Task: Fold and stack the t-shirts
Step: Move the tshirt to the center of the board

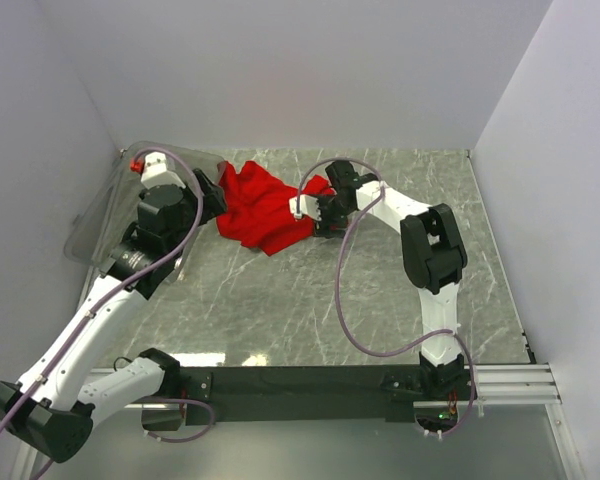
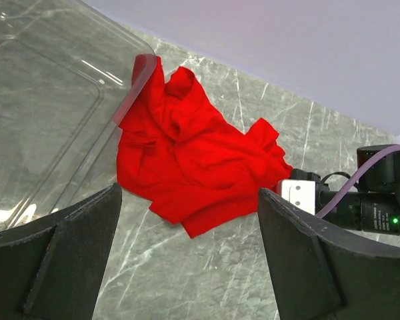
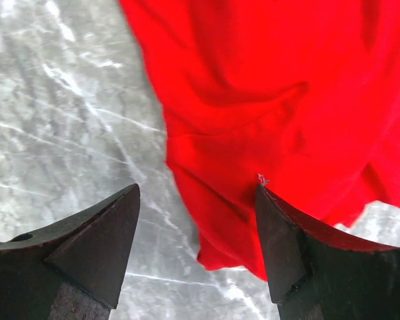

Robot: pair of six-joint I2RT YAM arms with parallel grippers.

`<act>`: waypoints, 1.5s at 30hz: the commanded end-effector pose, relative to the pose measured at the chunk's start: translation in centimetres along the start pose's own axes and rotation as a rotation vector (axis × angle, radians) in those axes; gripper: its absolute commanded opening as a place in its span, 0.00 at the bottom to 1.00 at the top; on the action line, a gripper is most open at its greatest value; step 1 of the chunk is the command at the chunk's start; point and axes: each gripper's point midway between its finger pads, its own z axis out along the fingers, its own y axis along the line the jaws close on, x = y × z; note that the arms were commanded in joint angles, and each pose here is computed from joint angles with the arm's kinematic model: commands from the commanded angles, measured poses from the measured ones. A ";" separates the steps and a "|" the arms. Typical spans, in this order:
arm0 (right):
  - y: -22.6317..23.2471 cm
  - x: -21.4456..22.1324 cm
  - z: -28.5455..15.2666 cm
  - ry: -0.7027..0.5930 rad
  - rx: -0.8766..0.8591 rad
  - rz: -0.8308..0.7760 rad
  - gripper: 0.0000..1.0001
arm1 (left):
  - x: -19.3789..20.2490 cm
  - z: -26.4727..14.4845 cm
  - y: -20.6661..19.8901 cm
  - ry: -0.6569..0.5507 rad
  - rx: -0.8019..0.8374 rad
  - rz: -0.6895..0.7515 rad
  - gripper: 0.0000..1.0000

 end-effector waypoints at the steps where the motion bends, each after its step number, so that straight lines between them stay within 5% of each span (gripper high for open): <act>1: -0.5 -1.7 -1.2 -0.023 0.020 -0.035 0.76 | 0.3 0.4 -0.4 0.006 0.019 -0.017 0.88; 10: -1.7 -1.8 0.8 -0.014 0.011 0.008 0.72 | 1.0 0.5 -0.2 0.023 0.014 -0.027 0.88; 17: -0.4 -2.2 1.1 -0.036 -0.019 0.031 0.58 | 2.2 0.4 0.5 0.040 0.007 -0.056 0.88; 26: -2.0 -5.0 -1.4 -0.125 0.053 0.124 0.04 | 3.1 0.3 1.0 0.056 -0.003 -0.058 0.88; 39: -2.7 -14.1 -18.3 -0.597 0.213 0.525 0.00 | 4.2 0.4 1.2 0.067 0.014 -0.078 0.88; 45: -0.5 -13.2 -25.4 -0.845 0.264 0.837 0.00 | 4.5 1.3 0.5 0.079 0.043 -0.062 0.88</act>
